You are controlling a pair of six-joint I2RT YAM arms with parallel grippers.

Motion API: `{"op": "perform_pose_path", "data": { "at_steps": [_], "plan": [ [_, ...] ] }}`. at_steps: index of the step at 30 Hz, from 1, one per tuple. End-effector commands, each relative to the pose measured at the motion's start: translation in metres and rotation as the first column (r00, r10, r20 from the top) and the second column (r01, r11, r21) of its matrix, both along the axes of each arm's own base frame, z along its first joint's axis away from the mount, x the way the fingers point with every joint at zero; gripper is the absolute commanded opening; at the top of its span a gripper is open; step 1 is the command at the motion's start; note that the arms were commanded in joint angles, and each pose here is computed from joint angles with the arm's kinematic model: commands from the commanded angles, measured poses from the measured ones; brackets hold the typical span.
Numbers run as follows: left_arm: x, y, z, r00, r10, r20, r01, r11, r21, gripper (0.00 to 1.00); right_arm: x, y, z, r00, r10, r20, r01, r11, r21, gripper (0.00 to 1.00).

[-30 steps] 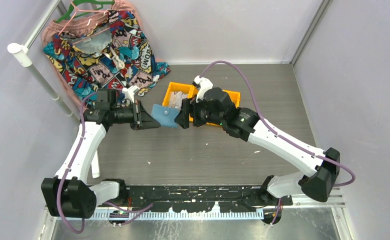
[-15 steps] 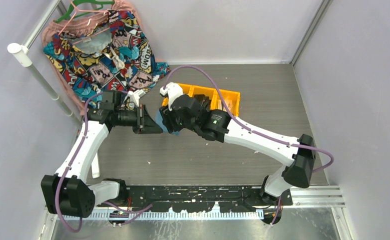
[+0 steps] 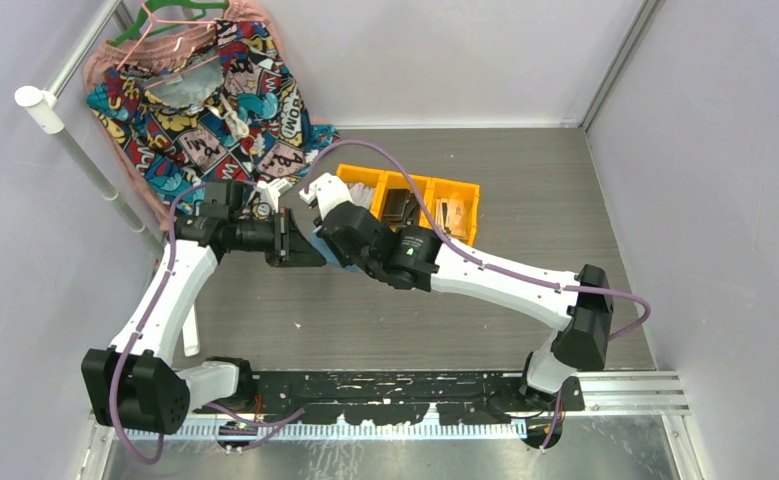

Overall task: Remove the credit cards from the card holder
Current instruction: Open the card holder.

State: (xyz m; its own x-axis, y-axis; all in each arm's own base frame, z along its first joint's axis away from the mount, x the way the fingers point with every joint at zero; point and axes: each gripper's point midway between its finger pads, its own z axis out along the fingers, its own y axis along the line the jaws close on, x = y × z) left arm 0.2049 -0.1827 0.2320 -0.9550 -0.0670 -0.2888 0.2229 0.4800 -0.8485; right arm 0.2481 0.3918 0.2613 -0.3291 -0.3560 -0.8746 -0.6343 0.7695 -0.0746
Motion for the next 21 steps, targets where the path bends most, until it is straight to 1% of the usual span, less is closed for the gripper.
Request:
{"op": "perform_pose_path", "data": {
  "at_steps": [1, 4, 7, 10, 16, 21],
  "plan": [
    [-0.003, -0.005, 0.022, 0.998, -0.042, 0.051, 0.045, 0.998, -0.05, 0.0, 0.013, -0.012, 0.015, 0.991, -0.077, 0.111, 0.084, 0.995, -0.059, 0.22],
    [-0.005, -0.005, 0.021, 0.998, -0.044, 0.046, 0.046, 0.998, -0.052, 0.0, 0.013, -0.011, 0.016, 0.986, -0.086, 0.144, 0.097, 0.992, -0.076, 0.14],
    [-0.006, -0.005, 0.019, 0.998, -0.046, 0.043, 0.048, 0.997, -0.052, 0.0, 0.017, -0.015, 0.018, 0.975, -0.108, 0.196, 0.13, 0.986, -0.105, 0.01],
    [-0.008, -0.005, 0.019, 0.998, -0.052, 0.045, 0.054, 0.997, -0.05, 0.0, 0.023, -0.023, 0.024, 0.957, -0.161, 0.24, 0.19, 0.976, -0.105, 0.01],
    [-0.009, -0.004, 0.015, 0.997, -0.06, 0.04, 0.061, 0.997, -0.04, 0.0, 0.023, -0.028, 0.038, 0.949, -0.19, 0.253, 0.204, 0.978, -0.033, 0.01],
    [-0.011, -0.003, 0.014, 0.997, -0.066, 0.038, 0.068, 0.997, -0.034, 0.0, 0.024, -0.035, 0.038, 0.945, -0.206, 0.253, 0.219, 0.975, -0.023, 0.01]
  ]
}}
